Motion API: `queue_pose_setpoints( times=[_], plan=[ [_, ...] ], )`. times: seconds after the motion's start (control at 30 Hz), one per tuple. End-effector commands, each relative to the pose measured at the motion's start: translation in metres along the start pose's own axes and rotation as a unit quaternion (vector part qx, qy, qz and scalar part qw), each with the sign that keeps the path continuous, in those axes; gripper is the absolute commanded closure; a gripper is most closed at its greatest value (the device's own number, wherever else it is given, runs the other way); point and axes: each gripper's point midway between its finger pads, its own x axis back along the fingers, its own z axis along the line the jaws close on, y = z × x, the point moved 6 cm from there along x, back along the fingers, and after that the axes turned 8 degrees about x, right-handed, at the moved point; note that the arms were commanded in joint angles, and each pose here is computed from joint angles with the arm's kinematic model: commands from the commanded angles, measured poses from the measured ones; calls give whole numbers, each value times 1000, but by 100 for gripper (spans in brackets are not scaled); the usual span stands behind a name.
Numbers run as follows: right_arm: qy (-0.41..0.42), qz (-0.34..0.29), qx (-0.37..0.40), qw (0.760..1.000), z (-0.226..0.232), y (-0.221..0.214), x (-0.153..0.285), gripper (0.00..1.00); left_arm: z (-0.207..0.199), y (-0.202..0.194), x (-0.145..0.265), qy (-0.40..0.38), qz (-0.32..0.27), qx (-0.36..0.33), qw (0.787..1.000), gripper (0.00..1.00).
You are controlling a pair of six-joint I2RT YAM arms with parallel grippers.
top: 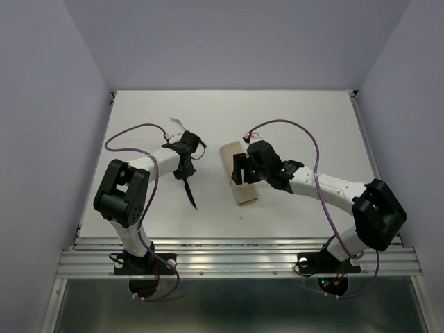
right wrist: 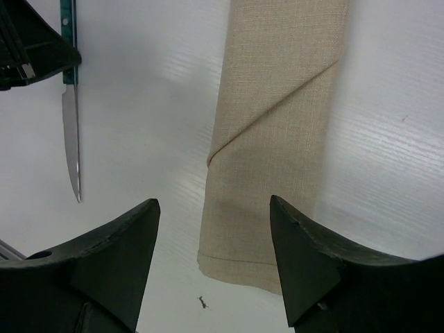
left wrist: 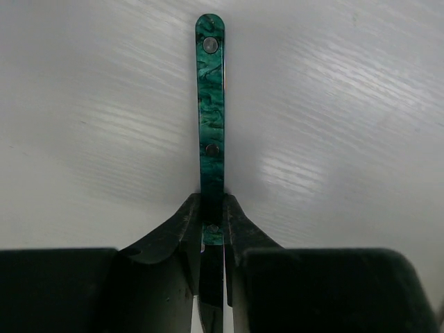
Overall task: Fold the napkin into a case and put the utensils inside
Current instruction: Move the knife to the center of the board, then pick up the knife from the corner of the board.
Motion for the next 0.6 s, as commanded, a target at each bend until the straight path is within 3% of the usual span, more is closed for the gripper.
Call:
queue_pose_setpoints(
  times=[0.0,0.2,0.23,0.27,0.4,0.57],
  plan=[
    [-4,-31,-3,1000,1,15,9,30,-34,-39,10,-51,67,-9,996,86],
    [-6,-32,-4,999,0,15,14,30,-58,-54,28,-107,97,40,989,77],
    [-7,-31,-5,999,0,15,15,30,-61,-53,32,-116,95,44,988,68],
    [-6,-27,-7,1000,1,14,15,30,-69,-41,56,-161,83,53,982,40],
    [-4,-25,-6,1000,5,14,14,30,-71,-29,74,-185,67,47,979,14],
    [0,-15,21,1000,26,12,8,30,-52,-2,94,-196,35,55,978,12]
  ],
)
